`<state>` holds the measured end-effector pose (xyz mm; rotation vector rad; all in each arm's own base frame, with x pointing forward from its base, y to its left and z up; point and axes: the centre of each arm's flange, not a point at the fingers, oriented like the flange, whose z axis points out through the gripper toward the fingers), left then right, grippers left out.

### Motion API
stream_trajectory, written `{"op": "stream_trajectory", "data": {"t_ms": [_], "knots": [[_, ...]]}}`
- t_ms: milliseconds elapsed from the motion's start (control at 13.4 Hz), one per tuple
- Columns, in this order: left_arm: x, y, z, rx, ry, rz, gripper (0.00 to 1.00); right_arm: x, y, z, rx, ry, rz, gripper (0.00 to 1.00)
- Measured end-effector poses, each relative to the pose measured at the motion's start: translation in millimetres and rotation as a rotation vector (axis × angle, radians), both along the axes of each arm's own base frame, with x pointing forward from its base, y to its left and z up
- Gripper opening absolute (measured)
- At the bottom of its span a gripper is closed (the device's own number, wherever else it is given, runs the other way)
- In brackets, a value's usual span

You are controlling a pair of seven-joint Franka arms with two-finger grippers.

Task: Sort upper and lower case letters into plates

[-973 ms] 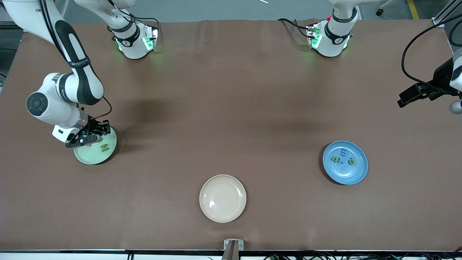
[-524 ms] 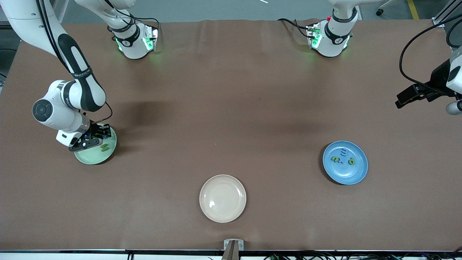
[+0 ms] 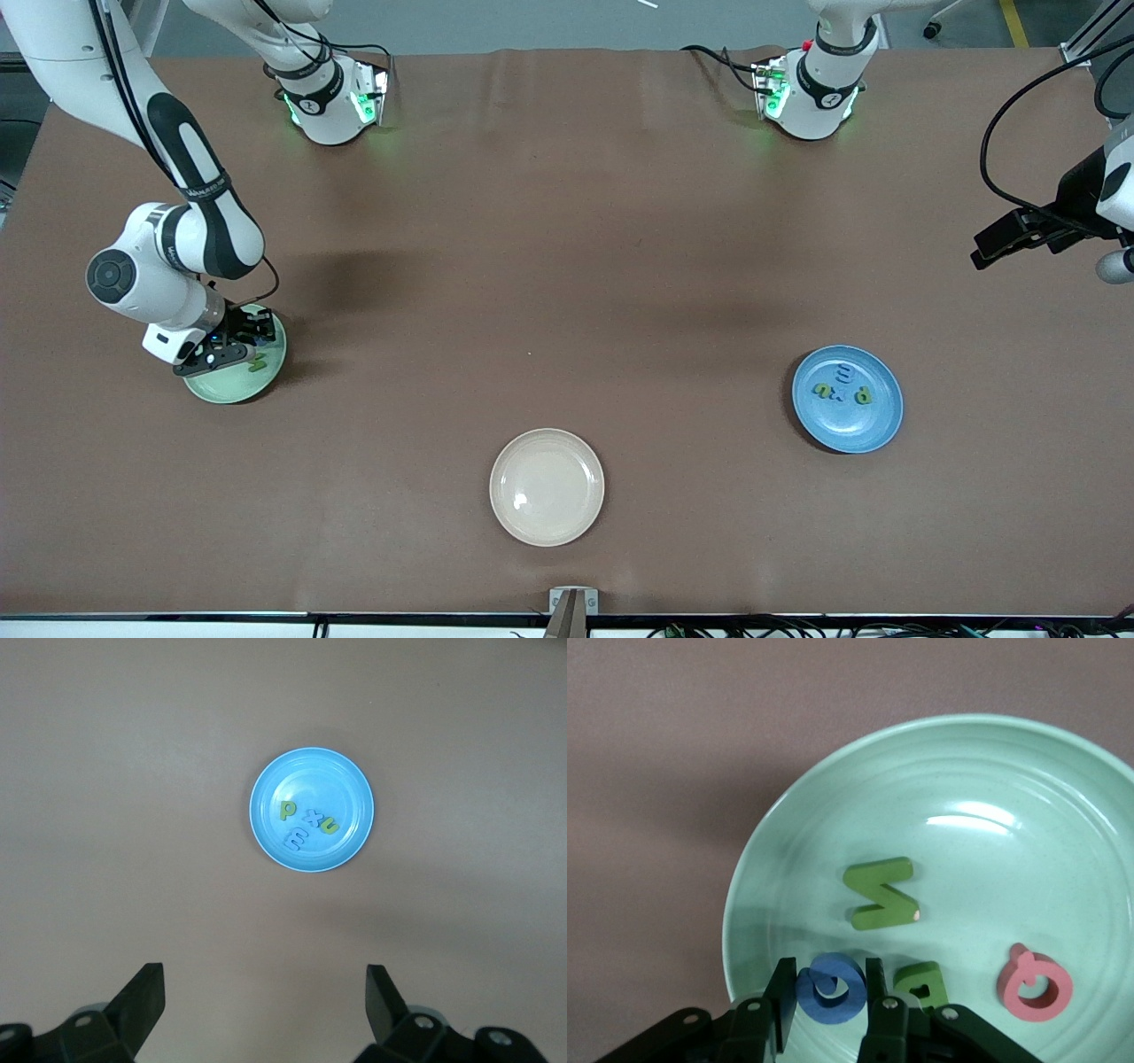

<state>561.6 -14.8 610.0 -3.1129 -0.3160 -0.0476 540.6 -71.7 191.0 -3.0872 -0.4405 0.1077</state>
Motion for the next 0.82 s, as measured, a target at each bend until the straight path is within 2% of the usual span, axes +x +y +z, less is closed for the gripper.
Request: {"op": "stream_trajectory", "data": {"t_ms": [225,300,524,749,824], "knots": [[0.1,0.0,-0.2,0.000,0.000,0.000,1.00,1.1,-0.2,-1.5,0.000,0.001,0.000,0.36],[0.1,0.0,-0.2,0.000,0.000,0.000,1.00,1.3,-0.2,-1.4,0.000,0.001,0.000,0.40],[0.1,-0.1,-0.2,0.000,0.000,0.000,1.00,3.2,1.1,1.5,0.002,0.006,-0.002,0.69],[2.1,0.0,0.1,-0.001,-0.013,0.000,1.00,9.3,17.9,36.7,0.011,0.053,-0.084,0.99],[3.1,-0.1,-0.6,-0.001,-0.015,-0.001,1.00,10.6,29.6,59.8,0.010,0.060,-0.112,1.00]]}}
